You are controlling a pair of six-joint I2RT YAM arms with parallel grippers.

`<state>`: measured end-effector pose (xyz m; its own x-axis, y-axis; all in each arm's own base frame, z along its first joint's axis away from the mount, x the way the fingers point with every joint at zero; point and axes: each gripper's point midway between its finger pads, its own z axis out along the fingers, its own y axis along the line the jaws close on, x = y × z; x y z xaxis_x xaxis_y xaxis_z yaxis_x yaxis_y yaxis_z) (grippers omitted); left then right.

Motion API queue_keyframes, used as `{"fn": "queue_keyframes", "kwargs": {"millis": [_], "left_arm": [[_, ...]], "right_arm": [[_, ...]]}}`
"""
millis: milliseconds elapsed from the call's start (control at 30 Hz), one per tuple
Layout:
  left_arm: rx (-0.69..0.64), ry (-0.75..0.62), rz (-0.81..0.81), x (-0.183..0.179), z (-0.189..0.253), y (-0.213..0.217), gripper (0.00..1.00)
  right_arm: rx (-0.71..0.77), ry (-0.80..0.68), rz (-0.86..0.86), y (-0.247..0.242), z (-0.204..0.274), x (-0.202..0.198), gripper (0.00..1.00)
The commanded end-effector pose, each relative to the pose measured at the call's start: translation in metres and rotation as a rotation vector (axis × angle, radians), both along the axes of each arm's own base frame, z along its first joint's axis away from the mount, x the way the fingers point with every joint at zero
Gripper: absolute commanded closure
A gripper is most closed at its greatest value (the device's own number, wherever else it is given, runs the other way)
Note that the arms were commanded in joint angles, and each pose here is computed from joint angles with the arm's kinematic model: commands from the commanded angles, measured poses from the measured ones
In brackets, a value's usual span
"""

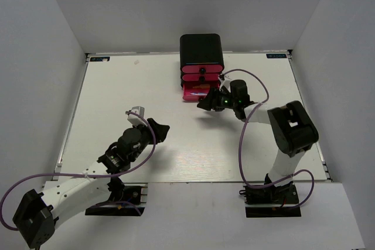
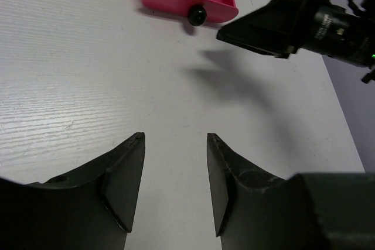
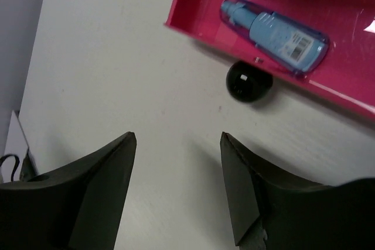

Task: Sort the stationery into containers
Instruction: Close the drawer

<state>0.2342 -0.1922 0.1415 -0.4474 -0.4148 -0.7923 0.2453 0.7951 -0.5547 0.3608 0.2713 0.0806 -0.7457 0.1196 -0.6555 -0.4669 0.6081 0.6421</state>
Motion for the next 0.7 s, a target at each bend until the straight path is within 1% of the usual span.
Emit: {"fn": "queue_keyframes", "kwargs": {"millis": [0, 100, 200, 367, 500, 667], "left_arm": [[-0.031, -0.009, 0.008, -0.003, 0.005, 0.002, 0.43], [-0.016, 0.007, 0.008, -0.005, -0.002, 0.004, 0.43], [-0.016, 0.017, 0.020, -0.006, -0.006, 0.007, 0.43], [-0.015, 0.016, 0.029, -0.005, -0.006, 0.008, 0.43], [-0.020, 0.010, 0.028, -0.003, -0.006, 0.006, 0.43], [0.000, 0.016, 0.026, 0.002, -0.007, 0.002, 0.43]], "right_arm": [[0.059, 0.000, -0.133, 0.014, 0.012, 0.039, 0.34], [0.061, 0.013, -0.166, 0.023, 0.007, 0.053, 0.34], [0.040, 0.030, -0.193, 0.028, -0.003, 0.057, 0.40], [-0.013, 0.050, -0.268, 0.017, -0.018, 0.059, 0.45], [-0.034, 0.050, -0.298, 0.009, -0.022, 0.060, 0.46], [-0.020, 0.050, -0.314, 0.007, -0.016, 0.057, 0.46]]}}
